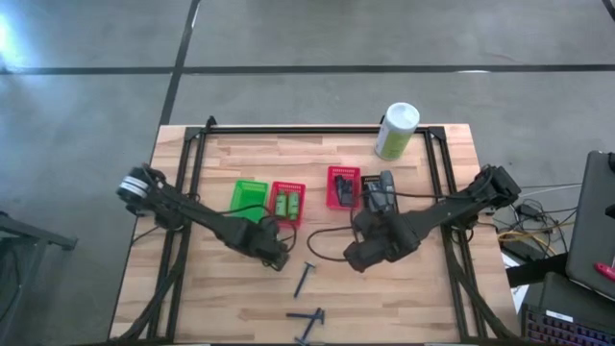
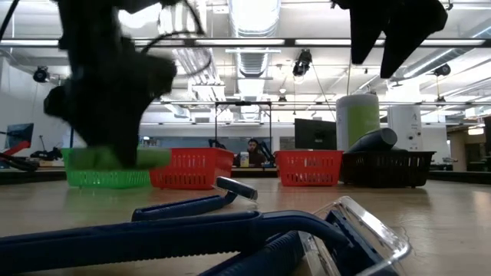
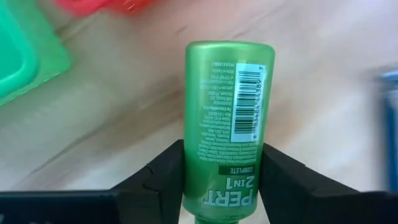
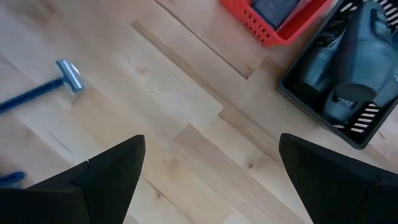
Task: Pick & Place Travel size toiletries
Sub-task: Put the green shampoo into the left red basket, then put the blue razor into the green basket
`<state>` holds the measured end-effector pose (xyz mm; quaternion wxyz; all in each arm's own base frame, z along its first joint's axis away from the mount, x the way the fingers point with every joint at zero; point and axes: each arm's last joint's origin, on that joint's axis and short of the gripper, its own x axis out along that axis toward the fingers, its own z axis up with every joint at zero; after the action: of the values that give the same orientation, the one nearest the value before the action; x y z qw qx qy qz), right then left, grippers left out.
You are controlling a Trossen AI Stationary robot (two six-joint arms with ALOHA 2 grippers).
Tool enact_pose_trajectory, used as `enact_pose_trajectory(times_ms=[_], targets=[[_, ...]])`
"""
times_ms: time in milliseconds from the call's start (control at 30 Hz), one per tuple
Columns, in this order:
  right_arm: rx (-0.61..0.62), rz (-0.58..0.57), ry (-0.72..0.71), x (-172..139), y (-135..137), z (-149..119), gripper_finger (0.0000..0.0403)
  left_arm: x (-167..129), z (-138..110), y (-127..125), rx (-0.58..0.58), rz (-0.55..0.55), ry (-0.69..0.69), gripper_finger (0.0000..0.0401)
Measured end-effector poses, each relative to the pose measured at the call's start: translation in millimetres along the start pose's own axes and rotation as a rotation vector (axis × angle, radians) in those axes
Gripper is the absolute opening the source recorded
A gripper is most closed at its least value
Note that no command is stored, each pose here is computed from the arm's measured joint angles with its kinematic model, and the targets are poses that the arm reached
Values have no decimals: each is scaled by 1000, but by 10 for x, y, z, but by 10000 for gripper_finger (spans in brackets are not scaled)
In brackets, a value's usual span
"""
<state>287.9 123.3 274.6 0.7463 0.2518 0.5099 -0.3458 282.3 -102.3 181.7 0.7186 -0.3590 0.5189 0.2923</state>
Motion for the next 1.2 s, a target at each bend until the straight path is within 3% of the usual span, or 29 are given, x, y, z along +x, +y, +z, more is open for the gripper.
enact_pose_trajectory(times_ms=[200,300,500,667,1033,1200], targets=[[72,49,-84,-226,-144,65,368,-401,173,-171,13,-102,-140,186],[133,86,-136,-377,-254,104,368,-511,389,-171,15,-86,-206,182],[206,129,-208,-555,-401,148,368,-457,931,74,-84,-40,-225,175],[207,129,-214,-582,-432,151,368,-361,1200,263,-125,-59,-216,179],[189,110,-211,-543,-410,142,368,-347,1271,323,-140,-33,-254,258],[170,98,-210,-540,-422,142,368,-447,1199,280,-100,-67,-253,269]])
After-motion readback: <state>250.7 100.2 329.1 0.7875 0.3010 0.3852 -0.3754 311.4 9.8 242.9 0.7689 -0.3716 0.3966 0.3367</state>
